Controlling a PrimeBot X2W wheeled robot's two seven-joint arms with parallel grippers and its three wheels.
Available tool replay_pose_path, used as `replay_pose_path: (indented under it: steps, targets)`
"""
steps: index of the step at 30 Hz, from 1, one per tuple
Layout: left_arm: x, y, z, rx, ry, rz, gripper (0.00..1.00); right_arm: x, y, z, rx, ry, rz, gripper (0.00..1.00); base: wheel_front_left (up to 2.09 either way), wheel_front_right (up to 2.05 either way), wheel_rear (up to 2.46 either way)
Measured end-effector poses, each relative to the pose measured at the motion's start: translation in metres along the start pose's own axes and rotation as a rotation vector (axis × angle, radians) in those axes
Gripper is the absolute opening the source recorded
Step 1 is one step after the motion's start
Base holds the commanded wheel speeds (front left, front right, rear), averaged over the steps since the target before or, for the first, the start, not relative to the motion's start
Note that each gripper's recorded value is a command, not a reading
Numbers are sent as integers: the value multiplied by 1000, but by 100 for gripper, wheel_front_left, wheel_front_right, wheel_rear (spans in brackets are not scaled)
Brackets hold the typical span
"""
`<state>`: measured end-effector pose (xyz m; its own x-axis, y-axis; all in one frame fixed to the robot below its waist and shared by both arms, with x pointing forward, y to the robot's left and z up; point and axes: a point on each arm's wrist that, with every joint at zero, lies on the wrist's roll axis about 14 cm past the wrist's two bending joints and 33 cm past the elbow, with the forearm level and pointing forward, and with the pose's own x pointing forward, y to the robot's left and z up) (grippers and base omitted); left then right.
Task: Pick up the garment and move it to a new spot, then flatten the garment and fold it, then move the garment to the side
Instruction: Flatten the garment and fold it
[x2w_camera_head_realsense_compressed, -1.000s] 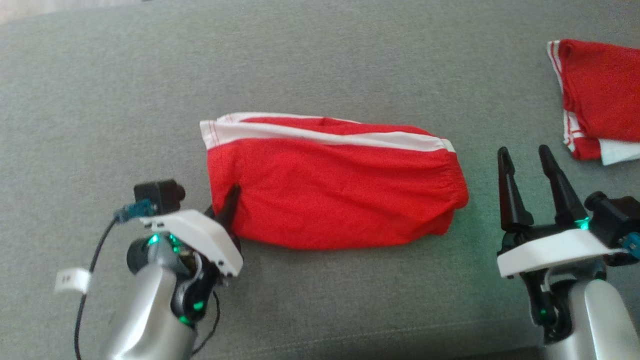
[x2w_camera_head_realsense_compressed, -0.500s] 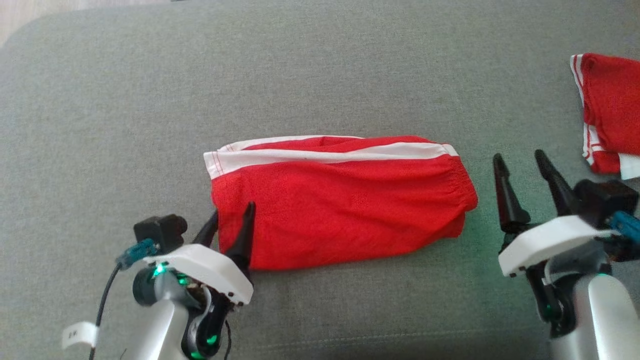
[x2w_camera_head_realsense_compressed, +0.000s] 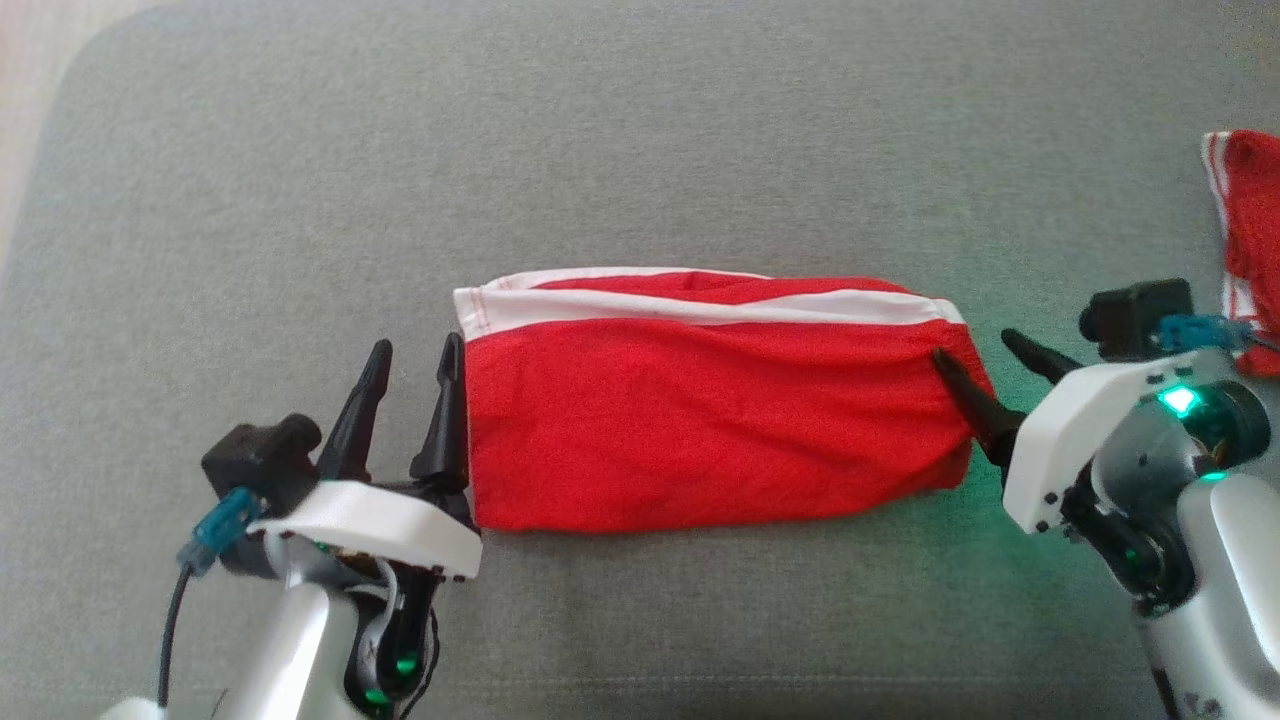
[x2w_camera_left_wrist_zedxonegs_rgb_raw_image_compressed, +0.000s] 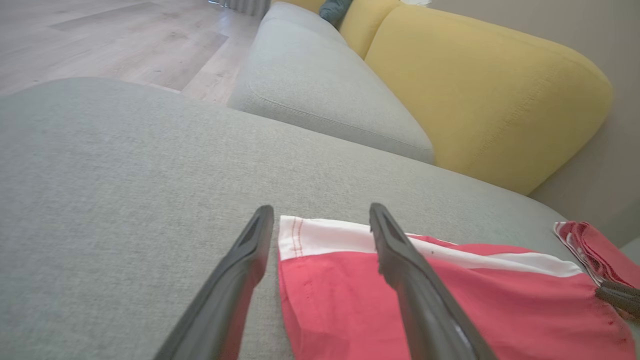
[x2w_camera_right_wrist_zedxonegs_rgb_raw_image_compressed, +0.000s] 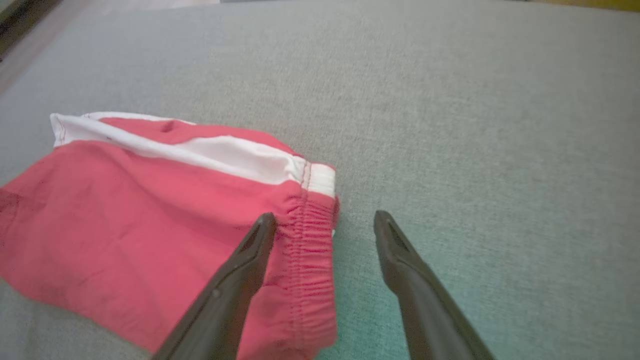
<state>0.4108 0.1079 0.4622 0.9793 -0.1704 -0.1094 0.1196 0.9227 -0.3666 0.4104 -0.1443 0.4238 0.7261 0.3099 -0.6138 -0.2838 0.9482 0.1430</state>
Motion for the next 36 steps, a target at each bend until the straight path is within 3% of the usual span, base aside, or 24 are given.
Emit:
replay_pose_path:
  steps: [8, 15, 17, 19, 20, 21, 26, 36]
  targets:
    - [-11, 20, 1, 4, -17, 68, 100, 19, 10, -41, -22, 253, 69, 100, 0, 0, 0]
    - [-14, 29, 3, 8, -27, 99, 100, 33, 21, -45, -61, 319, 108, 98, 0, 0, 0]
    - [-14, 30, 4, 8, -29, 101, 100, 36, 22, -43, -67, 321, 109, 46, 0, 0, 0]
    - [-15, 30, 5, 9, -32, 102, 100, 37, 21, -42, -71, 324, 107, 24, 0, 0, 0]
    - [-15, 29, 5, 9, -33, 101, 100, 38, 22, -42, -73, 322, 108, 4, 0, 0, 0]
    - [-15, 29, 6, 10, -35, 100, 100, 38, 22, -41, -70, 318, 111, 0, 0, 0, 0]
    - [-14, 25, 9, 16, -44, 87, 100, 32, 12, -34, -62, 285, 85, 0, 0, 0, 0]
    - [-6, -2, 14, 29, -52, 2, 100, -17, -77, 1, -90, 228, -138, 0, 0, 0, 0]
